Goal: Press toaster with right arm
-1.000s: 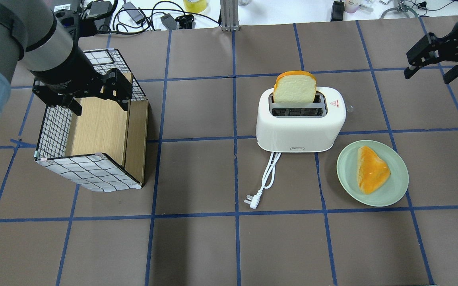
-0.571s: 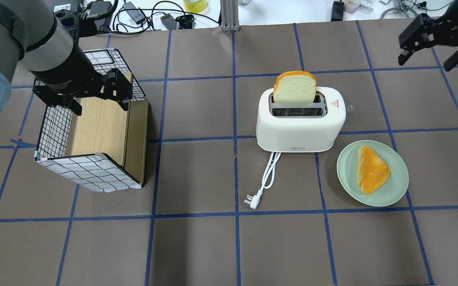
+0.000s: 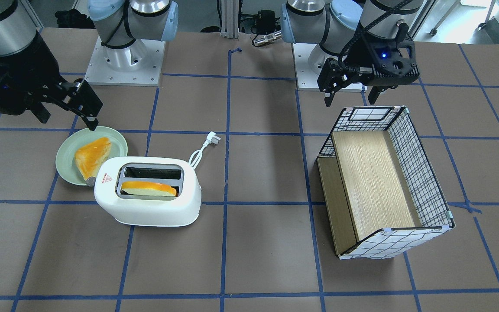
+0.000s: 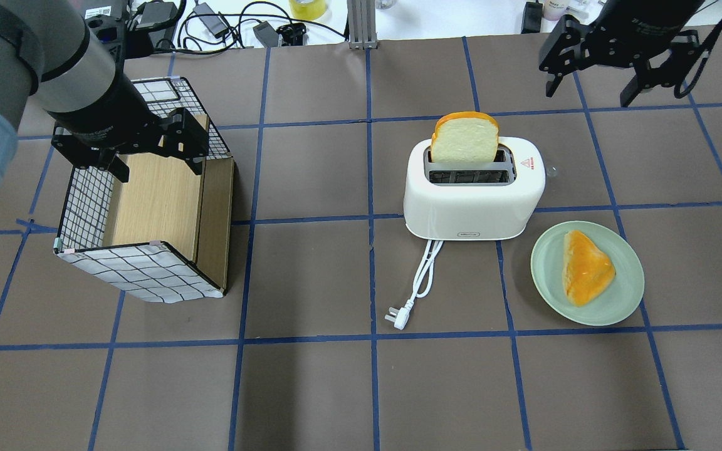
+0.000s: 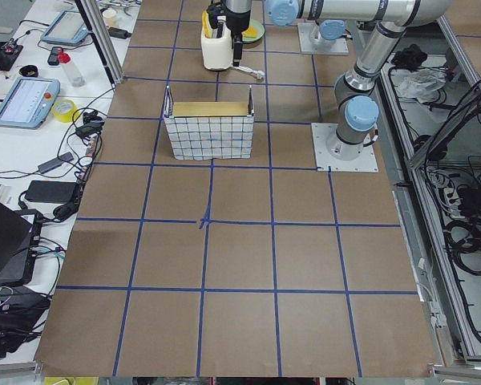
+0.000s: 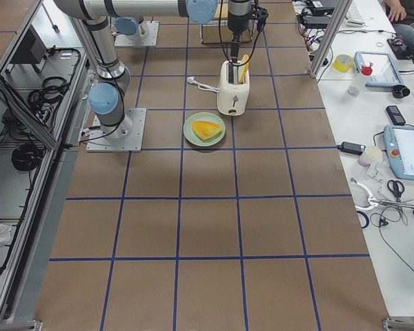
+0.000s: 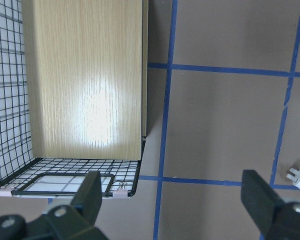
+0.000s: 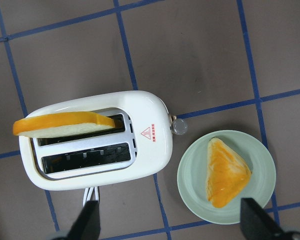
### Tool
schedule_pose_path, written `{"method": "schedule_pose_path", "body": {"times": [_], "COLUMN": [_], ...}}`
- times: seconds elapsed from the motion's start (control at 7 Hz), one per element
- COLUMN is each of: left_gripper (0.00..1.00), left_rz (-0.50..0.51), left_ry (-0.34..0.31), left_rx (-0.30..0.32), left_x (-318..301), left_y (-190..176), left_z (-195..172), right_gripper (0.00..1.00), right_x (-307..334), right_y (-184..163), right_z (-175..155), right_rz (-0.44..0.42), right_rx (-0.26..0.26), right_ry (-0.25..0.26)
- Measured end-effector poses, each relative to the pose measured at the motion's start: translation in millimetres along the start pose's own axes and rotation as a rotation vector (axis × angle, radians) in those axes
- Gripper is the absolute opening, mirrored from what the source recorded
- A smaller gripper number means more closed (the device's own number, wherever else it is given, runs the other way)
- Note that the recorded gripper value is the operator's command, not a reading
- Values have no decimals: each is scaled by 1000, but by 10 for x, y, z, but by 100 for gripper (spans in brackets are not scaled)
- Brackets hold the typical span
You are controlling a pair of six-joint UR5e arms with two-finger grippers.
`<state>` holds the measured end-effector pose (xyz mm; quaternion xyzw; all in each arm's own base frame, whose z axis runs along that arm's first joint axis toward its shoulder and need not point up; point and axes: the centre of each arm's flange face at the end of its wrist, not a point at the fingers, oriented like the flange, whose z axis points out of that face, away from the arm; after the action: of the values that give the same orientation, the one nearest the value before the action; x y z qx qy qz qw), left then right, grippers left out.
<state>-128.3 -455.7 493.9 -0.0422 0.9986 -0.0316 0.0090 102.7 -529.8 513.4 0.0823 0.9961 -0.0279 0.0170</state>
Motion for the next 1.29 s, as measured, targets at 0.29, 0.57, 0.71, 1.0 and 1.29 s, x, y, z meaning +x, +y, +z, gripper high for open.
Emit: {"method": "schedule_pose_path", "body": {"times": [0.29, 0.57, 0.71, 1.0, 1.29], "left_gripper": [100, 100, 100, 100, 100], "left_rz": [0, 0, 0, 0, 0], "left_ry": [0, 0, -1, 0, -1], "left_rx": [0, 0, 0, 0, 0], "left_x": [0, 0, -1, 0, -1], "left_y": [0, 1, 0, 0, 0], "left_z": [-1, -1, 0, 0, 0], "right_gripper": [100, 100, 100, 100, 100], "right_x": [-206, -243, -237, -174, -116], "right_y": [60, 82, 74, 58, 108], "right_z": [18, -44, -63, -87, -32], "right_rz": [-141, -213, -220, -247, -248], "right_rx": [2, 20, 31, 56, 49], "right_ry": [0, 4, 7, 46, 75]}}
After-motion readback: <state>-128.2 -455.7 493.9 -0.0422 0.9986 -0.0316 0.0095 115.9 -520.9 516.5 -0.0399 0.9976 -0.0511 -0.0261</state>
